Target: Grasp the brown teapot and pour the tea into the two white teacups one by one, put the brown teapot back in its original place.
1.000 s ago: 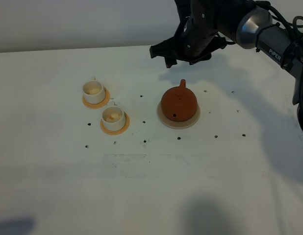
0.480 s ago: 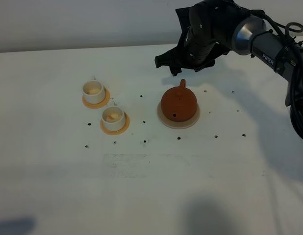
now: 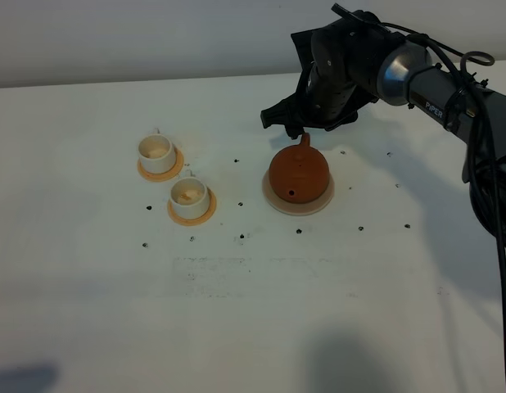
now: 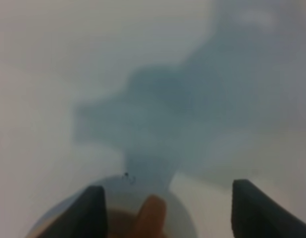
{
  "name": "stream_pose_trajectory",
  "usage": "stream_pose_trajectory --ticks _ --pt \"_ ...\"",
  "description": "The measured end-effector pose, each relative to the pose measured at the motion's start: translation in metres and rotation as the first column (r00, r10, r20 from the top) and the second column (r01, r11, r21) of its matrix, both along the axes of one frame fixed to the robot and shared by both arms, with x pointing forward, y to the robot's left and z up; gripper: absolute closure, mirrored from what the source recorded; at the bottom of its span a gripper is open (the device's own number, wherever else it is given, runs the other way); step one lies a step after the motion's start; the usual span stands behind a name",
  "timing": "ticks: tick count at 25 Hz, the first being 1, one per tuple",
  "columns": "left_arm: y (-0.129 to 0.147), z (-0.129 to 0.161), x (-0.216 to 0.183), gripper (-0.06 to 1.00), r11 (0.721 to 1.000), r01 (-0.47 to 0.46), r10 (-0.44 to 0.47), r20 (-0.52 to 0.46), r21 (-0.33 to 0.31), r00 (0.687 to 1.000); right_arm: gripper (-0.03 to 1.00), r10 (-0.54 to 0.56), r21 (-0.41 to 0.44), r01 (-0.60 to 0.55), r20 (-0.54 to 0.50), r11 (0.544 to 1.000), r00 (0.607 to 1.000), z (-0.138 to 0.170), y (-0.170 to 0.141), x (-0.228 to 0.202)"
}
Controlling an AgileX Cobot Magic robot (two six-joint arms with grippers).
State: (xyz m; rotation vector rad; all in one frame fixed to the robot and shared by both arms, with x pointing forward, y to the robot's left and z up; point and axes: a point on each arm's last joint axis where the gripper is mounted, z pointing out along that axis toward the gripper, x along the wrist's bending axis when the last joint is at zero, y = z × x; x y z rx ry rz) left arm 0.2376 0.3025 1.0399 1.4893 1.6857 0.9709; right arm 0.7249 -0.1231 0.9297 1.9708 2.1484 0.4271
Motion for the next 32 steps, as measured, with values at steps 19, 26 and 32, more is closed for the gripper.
stream_pose_trajectory --ticks 19,26,32 --pt "0.0 0.0 0.0 0.65 1.0 0.0 0.0 0.0 0.001 1.0 0.44 0.077 -0.09 -0.075 0.012 0.993 0.997 0.001 -0.01 0.003" --pt "0.0 0.0 0.0 0.65 1.0 0.0 0.0 0.0 0.001 1.0 0.44 0.096 -0.114 -0.099 -0.035 0.989 0.995 0.0 -0.012 -0.001" --pt "0.0 0.0 0.0 0.65 1.0 0.0 0.0 0.0 0.001 1.0 0.44 0.112 -0.125 -0.116 -0.045 0.985 0.993 0.0 -0.012 -0.002"
